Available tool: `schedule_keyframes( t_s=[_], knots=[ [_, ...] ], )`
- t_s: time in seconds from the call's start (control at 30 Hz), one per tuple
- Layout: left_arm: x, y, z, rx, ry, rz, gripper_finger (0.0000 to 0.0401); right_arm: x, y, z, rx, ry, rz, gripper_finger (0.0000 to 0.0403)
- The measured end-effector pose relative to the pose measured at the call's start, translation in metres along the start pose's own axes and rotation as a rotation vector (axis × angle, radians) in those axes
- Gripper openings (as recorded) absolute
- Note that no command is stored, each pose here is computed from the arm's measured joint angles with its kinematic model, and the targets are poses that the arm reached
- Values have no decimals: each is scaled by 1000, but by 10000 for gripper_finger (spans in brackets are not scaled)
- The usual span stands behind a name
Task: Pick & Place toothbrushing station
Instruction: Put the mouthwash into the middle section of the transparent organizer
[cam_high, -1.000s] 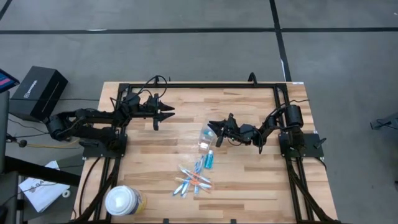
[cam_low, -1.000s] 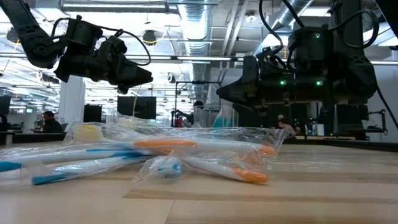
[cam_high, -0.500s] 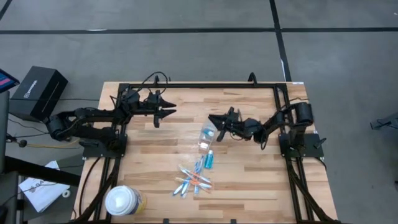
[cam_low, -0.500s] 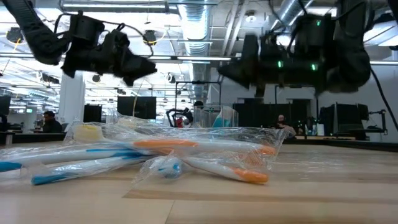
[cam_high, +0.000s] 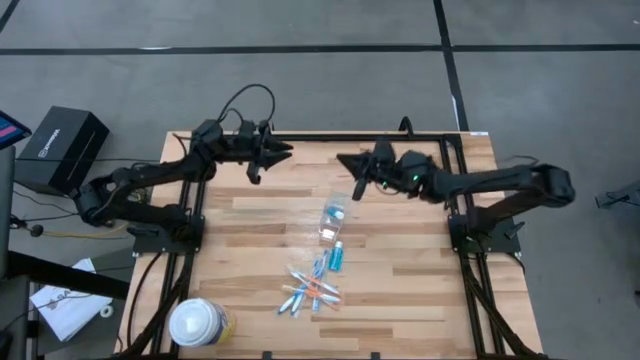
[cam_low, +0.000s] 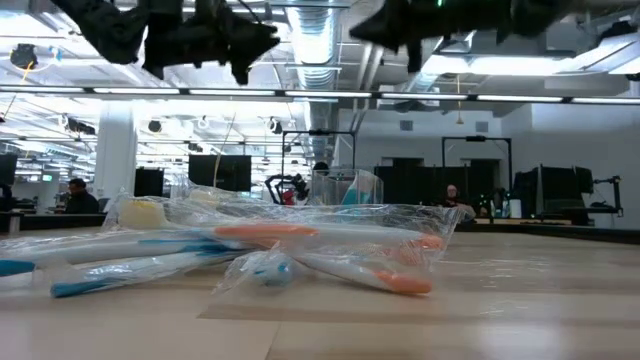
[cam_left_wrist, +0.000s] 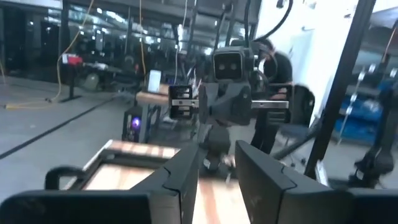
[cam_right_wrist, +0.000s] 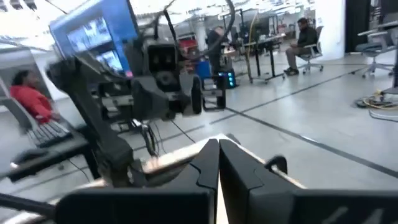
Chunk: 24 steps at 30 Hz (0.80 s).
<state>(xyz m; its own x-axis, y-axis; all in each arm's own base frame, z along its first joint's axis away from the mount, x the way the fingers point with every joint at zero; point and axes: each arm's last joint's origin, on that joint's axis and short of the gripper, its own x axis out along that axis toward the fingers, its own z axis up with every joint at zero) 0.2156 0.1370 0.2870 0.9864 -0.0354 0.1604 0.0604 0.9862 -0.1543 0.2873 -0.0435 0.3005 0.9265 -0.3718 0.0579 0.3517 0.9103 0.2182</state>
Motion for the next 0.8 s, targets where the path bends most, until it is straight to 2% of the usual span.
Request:
schedule_keyframes(
  t_s=[0.27,0.37,0.5,0.63,0.73,0.8],
  knots=[
    [13,-5,52,-122,-113,-65,91,-24,14,61,101,167,33,29],
    [15,-7,65,-173,-137,-83,103,-36,18,80,145,262,26,53],
    [17,-10,76,-249,-131,-146,126,-49,27,91,214,397,7,80],
    [18,-14,75,-344,-66,-228,145,-60,43,97,294,480,29,96],
    [18,-14,67,-406,66,-303,153,-66,55,88,347,560,19,102],
    [18,-14,60,-454,145,-334,154,-67,65,85,407,563,16,102]
  ],
)
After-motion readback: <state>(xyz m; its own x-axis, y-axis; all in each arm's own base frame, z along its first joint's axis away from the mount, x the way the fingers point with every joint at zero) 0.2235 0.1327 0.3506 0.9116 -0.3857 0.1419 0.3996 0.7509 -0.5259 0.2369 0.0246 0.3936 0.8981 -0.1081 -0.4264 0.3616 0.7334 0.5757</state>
